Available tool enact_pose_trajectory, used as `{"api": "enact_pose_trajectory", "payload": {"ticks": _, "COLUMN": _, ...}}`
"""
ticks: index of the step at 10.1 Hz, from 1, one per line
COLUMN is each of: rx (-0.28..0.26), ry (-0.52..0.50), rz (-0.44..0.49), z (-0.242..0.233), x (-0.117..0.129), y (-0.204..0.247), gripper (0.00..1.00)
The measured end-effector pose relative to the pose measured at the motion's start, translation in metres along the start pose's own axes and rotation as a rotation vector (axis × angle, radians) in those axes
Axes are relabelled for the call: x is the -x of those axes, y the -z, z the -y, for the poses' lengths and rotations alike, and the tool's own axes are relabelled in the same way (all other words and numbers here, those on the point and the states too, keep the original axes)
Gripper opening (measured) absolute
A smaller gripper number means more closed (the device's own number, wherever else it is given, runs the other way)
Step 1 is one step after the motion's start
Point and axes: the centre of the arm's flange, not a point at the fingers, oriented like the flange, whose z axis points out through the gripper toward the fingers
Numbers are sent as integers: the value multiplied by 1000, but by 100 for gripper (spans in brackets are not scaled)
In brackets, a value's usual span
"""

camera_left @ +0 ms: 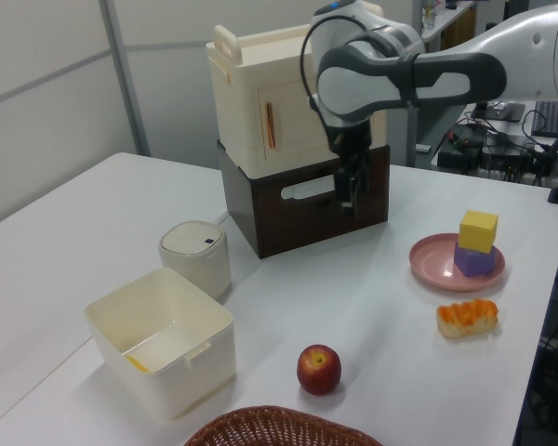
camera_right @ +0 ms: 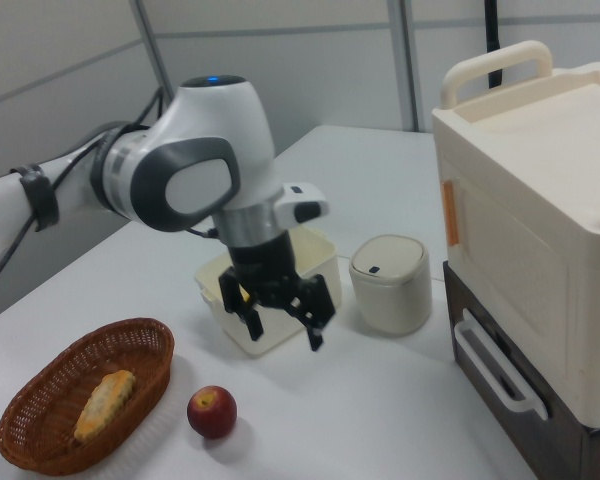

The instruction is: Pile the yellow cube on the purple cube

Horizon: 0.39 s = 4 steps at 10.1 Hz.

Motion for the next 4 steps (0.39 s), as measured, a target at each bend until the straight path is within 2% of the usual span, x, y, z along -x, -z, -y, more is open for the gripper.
{"api": "enact_pose_trajectory", "payload": {"ticks": 3, "rx": 8, "ry": -94, "rz": -10, "z": 64, "x": -22, "y": 7, "gripper": 100}}
{"api": "enact_pose_trajectory", "payload": {"ticks": 4, "rx": 9, "ry": -99, "rz": -10, "z": 65, "x": -22, "y": 7, "gripper": 100}}
